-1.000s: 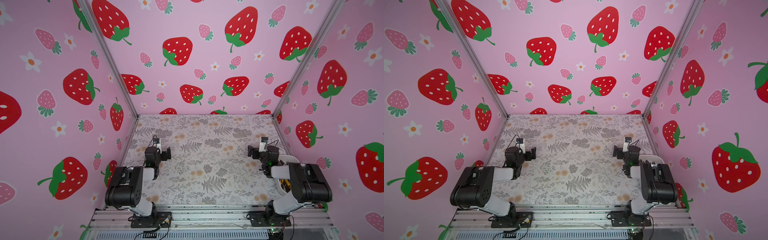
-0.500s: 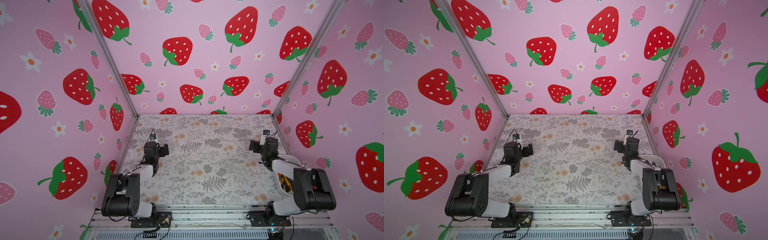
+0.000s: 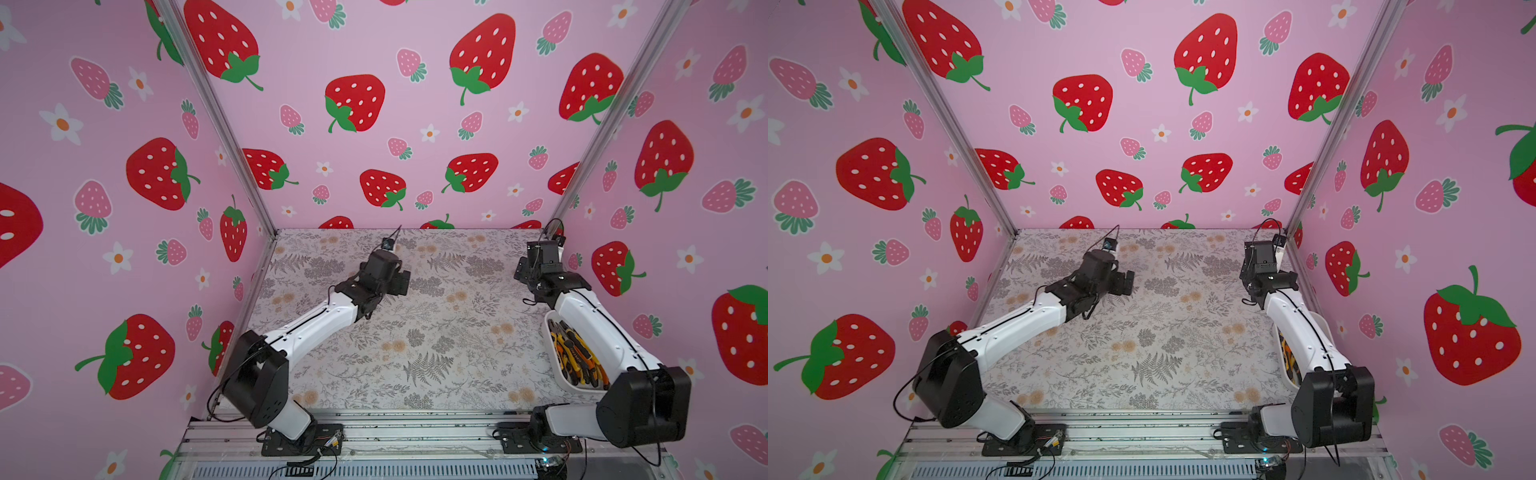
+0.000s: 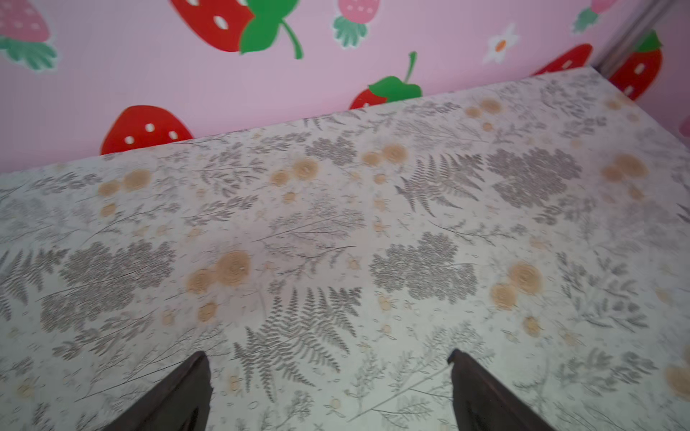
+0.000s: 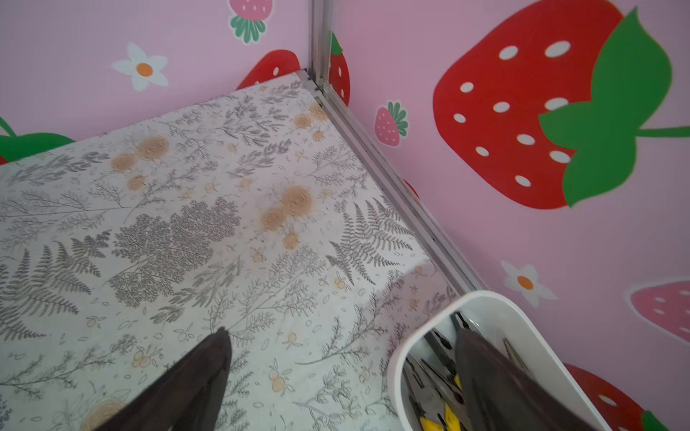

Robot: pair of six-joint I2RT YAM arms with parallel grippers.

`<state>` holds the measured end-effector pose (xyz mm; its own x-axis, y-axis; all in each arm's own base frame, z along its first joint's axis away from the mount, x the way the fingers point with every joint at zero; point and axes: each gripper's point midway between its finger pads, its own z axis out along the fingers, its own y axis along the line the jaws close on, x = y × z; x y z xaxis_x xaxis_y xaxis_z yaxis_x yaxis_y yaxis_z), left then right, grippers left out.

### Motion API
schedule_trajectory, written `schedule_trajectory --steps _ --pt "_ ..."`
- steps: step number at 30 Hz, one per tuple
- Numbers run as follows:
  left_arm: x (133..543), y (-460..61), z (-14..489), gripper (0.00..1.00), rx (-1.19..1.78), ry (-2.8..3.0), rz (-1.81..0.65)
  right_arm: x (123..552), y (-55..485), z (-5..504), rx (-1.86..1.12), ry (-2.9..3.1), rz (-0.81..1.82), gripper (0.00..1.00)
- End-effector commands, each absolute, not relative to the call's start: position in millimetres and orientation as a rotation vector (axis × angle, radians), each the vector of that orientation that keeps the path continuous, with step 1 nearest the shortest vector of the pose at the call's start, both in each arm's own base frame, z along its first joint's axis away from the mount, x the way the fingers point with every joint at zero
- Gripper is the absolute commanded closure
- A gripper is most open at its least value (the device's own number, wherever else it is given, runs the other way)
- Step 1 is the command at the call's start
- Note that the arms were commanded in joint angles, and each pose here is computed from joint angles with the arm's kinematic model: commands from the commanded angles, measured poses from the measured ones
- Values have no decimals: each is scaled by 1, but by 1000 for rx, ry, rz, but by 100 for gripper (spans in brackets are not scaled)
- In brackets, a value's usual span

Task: Take the pliers out of the storage box
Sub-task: Move the storage box to the center of the board.

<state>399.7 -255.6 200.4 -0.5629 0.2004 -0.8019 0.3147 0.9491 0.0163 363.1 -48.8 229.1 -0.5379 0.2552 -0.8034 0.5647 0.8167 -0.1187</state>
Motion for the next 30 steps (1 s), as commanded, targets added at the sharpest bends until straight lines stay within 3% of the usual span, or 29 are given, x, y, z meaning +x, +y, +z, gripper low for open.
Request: schedule_trajectory --steps 1,12,26,30 --pt "381 -286 182 0 475 2323 -137 325 -51 240 661 2199 -413 0" --pt "377 -321 181 0 359 2388 -340 268 -68 160 937 2403 -343 11" --pt "359 -300 175 0 393 2411 -291 265 -74 109 1015 2527 -357 13" --pt "356 -299 170 0 372 2430 -305 270 -76 101 1014 2525 -352 19"
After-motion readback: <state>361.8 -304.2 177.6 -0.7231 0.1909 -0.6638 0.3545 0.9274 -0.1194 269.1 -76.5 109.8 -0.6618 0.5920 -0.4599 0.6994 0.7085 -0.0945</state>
